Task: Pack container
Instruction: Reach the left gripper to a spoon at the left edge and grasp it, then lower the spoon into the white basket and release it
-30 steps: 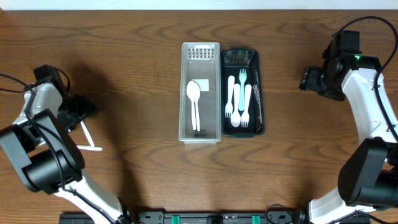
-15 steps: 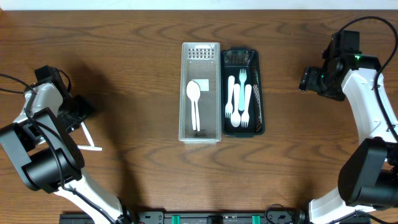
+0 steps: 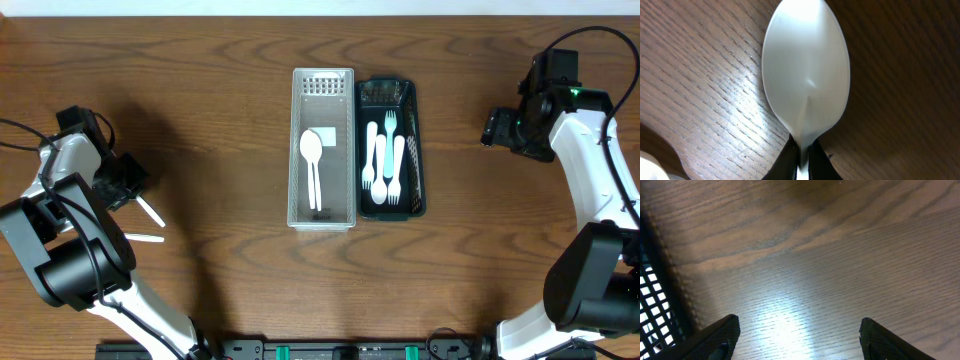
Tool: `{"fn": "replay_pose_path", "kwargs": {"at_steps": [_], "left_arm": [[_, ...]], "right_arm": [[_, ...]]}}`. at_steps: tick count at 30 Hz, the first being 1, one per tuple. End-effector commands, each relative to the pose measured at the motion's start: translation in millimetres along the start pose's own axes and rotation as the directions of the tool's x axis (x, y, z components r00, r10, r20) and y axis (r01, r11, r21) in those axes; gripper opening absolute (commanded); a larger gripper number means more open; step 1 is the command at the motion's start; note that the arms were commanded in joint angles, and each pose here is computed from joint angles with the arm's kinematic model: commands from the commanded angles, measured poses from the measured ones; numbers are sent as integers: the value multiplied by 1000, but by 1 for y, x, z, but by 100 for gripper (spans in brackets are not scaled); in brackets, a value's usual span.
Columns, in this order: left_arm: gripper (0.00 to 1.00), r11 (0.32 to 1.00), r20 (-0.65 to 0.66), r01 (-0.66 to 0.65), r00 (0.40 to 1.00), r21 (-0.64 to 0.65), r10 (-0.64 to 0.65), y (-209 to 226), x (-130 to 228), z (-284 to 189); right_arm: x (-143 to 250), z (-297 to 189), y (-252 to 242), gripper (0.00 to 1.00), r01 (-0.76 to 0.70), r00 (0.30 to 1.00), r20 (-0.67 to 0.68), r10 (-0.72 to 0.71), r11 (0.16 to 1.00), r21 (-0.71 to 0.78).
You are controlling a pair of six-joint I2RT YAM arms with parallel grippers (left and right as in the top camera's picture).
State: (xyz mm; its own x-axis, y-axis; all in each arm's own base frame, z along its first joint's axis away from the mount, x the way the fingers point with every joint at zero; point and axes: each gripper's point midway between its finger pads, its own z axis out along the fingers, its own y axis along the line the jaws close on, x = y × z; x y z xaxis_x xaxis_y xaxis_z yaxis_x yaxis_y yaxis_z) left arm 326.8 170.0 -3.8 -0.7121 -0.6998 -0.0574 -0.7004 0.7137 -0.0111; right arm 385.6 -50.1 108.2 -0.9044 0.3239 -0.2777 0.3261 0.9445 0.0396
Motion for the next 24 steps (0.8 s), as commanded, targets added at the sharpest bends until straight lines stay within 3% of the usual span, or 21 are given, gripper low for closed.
{"fn": "replay_pose_path", "kwargs": {"at_steps": [1,8,14,17,24], "left_arm": [[6,1000,6,1,1000,-10,-1,4,0,-5],[6,998,87,-51,995,21,49,-19,4,-59],[6,961,233,-266,942,80,241,-83,47,-139],[6,902,318,-415,876,116,362,-122,83,-175],[6,667,488,-726,649,167,584,-208,166,-220]], "right_arm": [[0,0,-3,80,10,1000,0,-10,1000,6],[-3,0,-2,80,9,1000,11,-9,1000,4],[-7,0,-2,80,9,1000,26,-9,1000,0],[-7,0,-2,80,9,1000,26,-9,1000,1],[-9,0,-1,80,8,999,36,-8,1000,-2]]}}
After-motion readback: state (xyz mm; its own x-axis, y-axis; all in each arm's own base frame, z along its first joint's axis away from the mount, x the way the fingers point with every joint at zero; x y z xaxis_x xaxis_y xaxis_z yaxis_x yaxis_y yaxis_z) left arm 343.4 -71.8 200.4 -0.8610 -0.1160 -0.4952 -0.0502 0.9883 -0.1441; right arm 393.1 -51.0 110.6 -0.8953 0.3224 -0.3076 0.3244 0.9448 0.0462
